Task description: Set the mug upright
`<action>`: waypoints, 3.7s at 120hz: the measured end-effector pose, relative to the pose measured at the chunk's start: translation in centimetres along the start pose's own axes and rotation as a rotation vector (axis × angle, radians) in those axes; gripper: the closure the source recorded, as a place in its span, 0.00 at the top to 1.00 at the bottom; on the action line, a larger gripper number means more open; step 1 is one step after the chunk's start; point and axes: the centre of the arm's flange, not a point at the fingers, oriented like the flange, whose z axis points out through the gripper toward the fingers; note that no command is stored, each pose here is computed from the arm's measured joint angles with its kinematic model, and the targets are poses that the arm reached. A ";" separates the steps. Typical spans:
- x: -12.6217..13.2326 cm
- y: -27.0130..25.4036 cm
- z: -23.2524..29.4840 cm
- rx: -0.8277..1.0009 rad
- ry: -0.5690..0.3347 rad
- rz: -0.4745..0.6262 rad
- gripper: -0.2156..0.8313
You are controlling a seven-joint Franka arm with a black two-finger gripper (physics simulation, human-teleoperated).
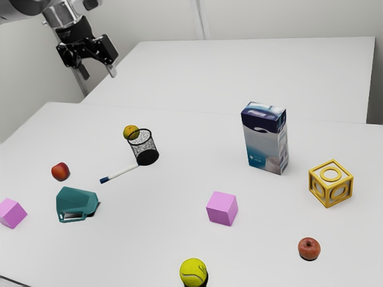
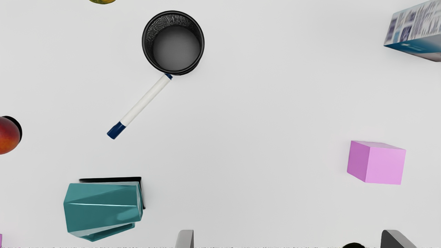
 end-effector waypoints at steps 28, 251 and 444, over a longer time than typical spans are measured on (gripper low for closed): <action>-2.4 -3.6 3.3 -0.066 -0.078 -0.039 0.78; -21.4 -31.3 38.0 -0.895 0.420 -0.262 0.57; 2.4 -1.2 26.2 0.000 0.108 0.595 0.05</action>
